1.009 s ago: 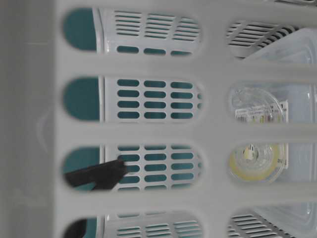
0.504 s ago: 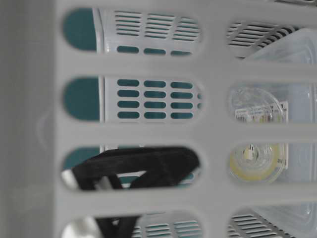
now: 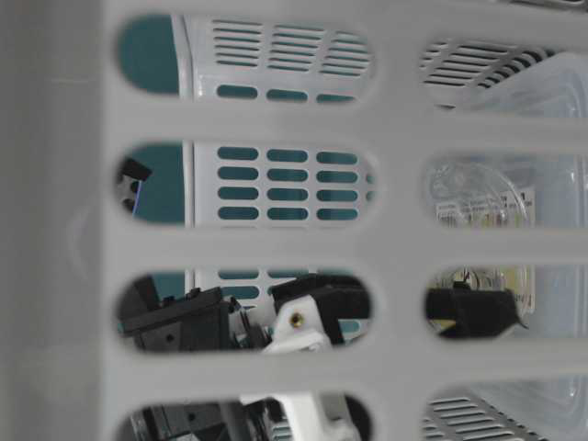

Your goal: Pick up the tape dispenser from the shopping basket with the left arm.

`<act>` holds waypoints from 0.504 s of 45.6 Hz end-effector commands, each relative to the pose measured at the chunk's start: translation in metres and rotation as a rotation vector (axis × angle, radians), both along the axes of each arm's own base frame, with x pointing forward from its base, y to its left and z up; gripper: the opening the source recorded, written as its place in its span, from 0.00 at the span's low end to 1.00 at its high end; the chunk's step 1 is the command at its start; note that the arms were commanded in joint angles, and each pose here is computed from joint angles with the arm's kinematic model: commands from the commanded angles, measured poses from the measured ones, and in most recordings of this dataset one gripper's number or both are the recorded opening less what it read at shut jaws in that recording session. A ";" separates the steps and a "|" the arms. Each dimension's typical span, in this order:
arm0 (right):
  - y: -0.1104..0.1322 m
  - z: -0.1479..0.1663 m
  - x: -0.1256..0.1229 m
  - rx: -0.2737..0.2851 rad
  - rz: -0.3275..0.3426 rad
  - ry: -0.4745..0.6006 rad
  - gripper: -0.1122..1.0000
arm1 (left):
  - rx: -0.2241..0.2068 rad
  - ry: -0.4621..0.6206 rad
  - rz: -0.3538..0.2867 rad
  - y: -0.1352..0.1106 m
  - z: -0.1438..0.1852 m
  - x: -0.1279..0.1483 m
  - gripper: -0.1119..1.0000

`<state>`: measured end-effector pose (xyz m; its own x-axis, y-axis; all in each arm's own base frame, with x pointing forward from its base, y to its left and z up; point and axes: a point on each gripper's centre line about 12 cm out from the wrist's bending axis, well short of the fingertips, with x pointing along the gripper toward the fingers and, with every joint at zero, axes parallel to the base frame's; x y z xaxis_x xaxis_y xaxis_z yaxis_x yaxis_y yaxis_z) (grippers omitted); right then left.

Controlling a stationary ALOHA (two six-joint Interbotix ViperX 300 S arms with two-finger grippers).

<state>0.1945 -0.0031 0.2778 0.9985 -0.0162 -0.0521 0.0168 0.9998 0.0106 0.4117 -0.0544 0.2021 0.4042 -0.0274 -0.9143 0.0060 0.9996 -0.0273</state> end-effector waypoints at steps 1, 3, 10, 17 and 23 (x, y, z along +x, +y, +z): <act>-0.001 0.002 0.001 0.003 -0.003 -0.006 0.78 | 0.000 -0.034 -0.011 -0.003 0.017 0.002 0.57; -0.001 0.002 0.001 0.004 -0.004 -0.006 0.78 | -0.002 -0.048 -0.010 -0.003 0.026 0.002 0.44; -0.001 0.002 0.001 0.004 -0.004 -0.005 0.78 | -0.005 -0.077 -0.007 -0.003 0.063 0.001 0.37; -0.001 0.001 0.001 0.003 -0.003 -0.003 0.78 | -0.009 -0.110 -0.001 -0.002 0.114 -0.001 0.37; -0.001 0.000 0.001 0.003 -0.003 0.000 0.78 | -0.010 -0.112 0.004 -0.001 0.148 -0.006 0.37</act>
